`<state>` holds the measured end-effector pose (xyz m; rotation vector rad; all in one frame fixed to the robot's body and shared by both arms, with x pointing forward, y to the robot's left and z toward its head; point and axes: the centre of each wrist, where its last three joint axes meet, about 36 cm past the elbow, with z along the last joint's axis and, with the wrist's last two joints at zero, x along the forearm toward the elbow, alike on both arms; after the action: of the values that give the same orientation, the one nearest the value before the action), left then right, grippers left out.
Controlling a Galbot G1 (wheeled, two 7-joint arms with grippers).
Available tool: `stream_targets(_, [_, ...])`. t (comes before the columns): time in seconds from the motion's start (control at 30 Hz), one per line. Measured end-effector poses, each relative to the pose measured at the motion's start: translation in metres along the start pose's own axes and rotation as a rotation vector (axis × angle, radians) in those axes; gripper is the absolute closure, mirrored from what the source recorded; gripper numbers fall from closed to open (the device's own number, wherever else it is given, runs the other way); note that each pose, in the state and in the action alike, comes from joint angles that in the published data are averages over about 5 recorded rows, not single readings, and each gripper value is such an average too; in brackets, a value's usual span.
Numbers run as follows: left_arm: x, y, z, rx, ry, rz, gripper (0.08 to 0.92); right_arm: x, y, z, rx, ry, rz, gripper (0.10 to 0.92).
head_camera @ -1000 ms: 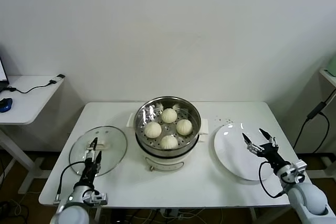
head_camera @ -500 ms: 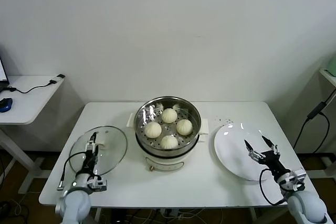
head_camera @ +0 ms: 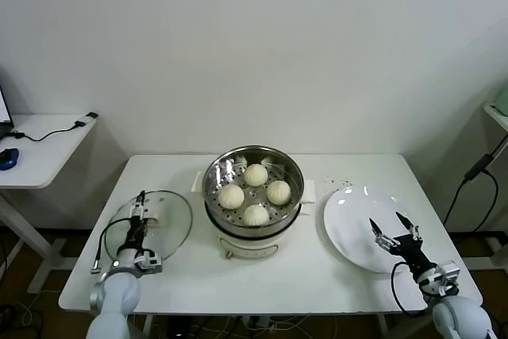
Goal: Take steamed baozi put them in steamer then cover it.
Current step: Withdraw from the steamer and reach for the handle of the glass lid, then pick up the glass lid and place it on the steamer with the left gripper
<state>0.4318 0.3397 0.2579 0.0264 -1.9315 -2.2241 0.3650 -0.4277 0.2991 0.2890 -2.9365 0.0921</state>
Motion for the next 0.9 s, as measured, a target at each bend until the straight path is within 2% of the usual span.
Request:
stream_targets(0.67, [-0.003, -0.001, 0.005, 0.062, -0.003, 0.001, 0.808, 0.002, -0.002, 0.015, 0.033, 0.027, -0.003, 0.200])
stream_targets(0.77, [0.000, 0.003, 0.008, 0.075, -0.001, -0.004, 0.851, 0.002, -0.004, 0.015, 0.037, 0.030, -0.002, 0.200])
stream_targets(0.9, [0.007, 0.014, 0.014, 0.095, 0.005, -0.023, 0.851, 0.002, -0.007, 0.016, 0.041, 0.029, 0.000, 0.200])
